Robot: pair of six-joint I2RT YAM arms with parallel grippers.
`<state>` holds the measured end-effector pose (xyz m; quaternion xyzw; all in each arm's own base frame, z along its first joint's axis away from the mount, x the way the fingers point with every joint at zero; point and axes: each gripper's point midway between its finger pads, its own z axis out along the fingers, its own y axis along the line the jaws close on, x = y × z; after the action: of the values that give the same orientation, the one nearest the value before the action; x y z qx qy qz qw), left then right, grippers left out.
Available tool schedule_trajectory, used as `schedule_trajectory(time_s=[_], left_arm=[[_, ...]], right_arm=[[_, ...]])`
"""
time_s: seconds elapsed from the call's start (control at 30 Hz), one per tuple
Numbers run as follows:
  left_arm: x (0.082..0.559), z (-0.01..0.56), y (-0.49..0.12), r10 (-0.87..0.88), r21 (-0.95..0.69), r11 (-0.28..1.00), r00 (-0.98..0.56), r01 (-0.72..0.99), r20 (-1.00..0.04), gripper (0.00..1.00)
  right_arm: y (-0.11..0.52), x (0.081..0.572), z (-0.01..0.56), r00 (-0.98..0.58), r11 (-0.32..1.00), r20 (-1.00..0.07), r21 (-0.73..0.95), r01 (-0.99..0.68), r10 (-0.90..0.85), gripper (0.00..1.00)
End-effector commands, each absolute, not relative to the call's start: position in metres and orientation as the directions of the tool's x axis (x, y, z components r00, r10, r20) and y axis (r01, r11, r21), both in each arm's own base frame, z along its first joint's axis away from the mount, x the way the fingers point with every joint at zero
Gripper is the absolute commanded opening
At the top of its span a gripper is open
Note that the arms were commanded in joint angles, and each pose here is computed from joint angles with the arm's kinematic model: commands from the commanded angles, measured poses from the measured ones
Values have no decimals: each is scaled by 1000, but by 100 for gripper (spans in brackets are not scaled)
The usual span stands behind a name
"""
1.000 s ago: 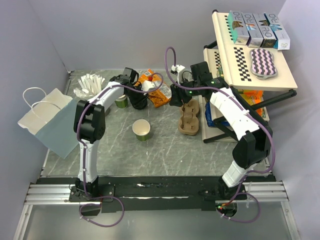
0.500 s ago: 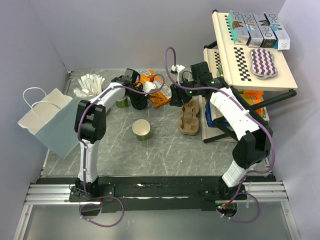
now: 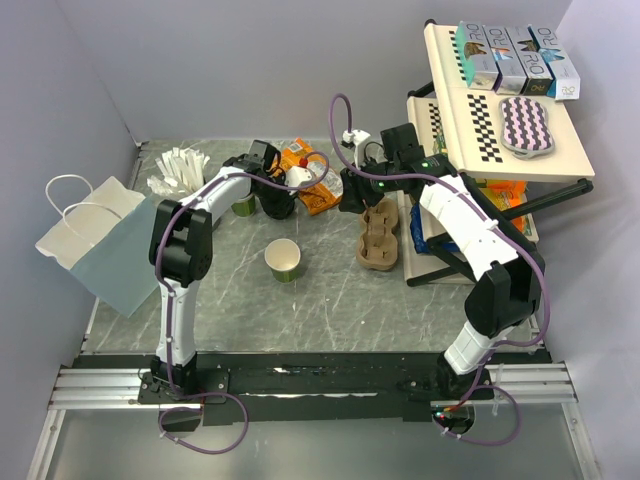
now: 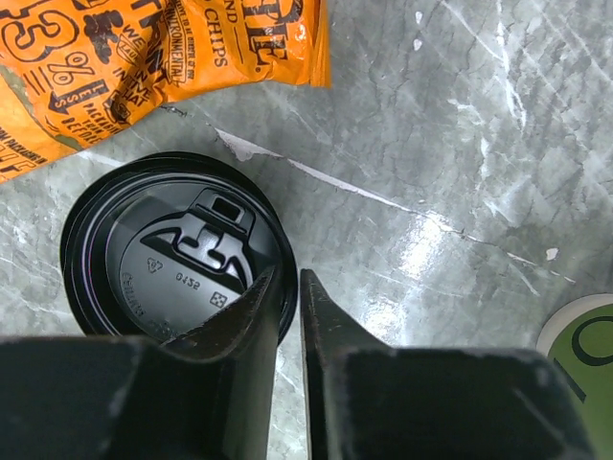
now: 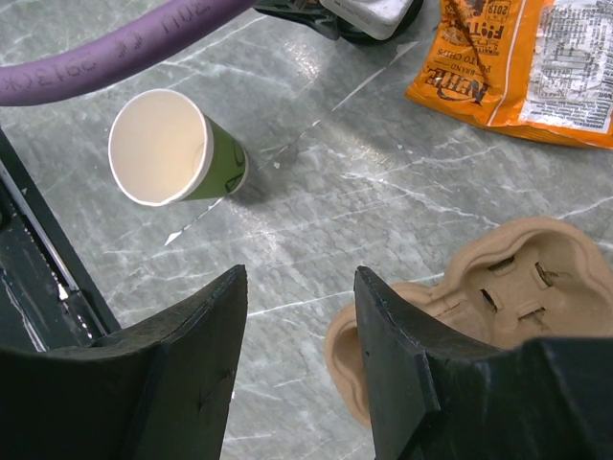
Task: Pack the takeout coffee
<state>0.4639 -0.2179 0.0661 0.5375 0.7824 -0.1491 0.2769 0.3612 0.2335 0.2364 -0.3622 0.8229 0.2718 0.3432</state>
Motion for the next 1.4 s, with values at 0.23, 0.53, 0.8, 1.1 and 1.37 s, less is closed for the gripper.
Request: schedule_trajectory(time_s=[0.23,0.53,0.8,1.1,1.37], left_arm=[[473,75,-222,764,115,367,-228,923,-604,7],[472,124,-223,736,180,375,-174,910,-654,1],[454,191,-229,650,159,421,-175,893,-739,1],[398,288,-229,343,-145,403,-296,904,-891,1],[305,304,-226,150,-469,109,-481,876,-864,1]], right_arm=[[232,370,248,-482,595,-780,180,-783,-399,56],[231,375,256,-465,592,-789,164,-789,-401,56],[229,378,262,-446,572,-791,151,-806,-419,56],[248,364,278,-325,416,-858,147,-897,-399,61],[268,338,303,-235,265,-924,156,-952,-300,68]])
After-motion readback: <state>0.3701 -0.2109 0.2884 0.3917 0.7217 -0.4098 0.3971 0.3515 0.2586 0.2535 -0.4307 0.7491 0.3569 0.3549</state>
